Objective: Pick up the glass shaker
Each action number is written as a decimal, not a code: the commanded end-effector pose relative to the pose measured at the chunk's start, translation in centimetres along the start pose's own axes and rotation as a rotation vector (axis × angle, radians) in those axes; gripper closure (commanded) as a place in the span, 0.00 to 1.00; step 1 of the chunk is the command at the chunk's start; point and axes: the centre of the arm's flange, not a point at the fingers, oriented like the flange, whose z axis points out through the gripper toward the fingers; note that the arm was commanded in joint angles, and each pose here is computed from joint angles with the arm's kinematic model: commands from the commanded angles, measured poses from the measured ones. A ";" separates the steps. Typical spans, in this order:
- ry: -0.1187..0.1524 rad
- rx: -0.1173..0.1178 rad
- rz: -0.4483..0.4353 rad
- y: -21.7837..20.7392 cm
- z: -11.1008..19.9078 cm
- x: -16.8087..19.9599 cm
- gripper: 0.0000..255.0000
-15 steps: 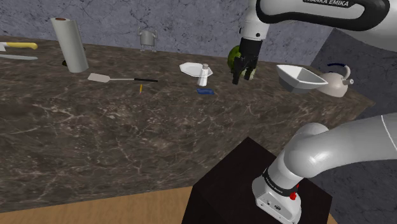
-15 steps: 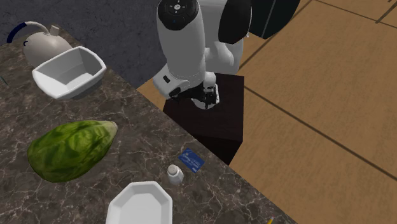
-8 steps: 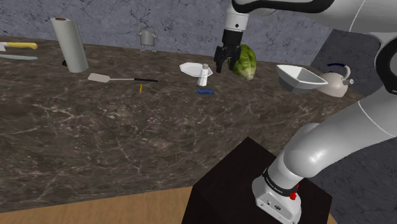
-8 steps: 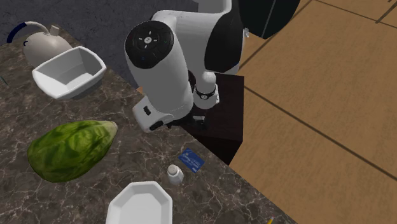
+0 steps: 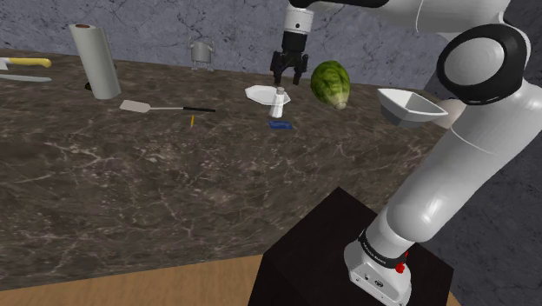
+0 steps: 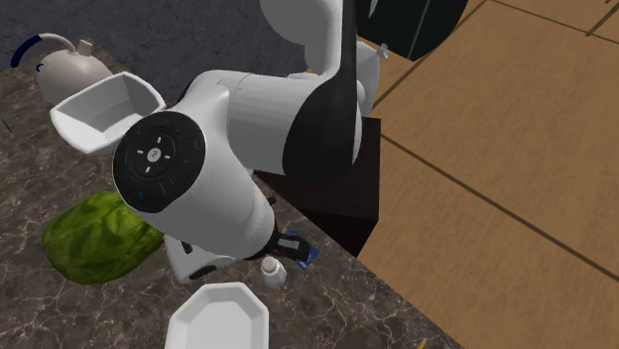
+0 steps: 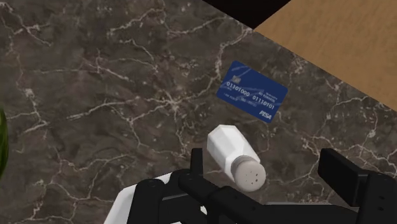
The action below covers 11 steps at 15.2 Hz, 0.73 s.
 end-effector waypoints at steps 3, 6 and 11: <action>0.000 0.004 0.005 0.3 1.4 1.5 0.00; 0.000 0.004 0.005 0.4 2.9 1.7 0.00; 0.000 0.004 0.005 0.5 3.7 1.9 1.00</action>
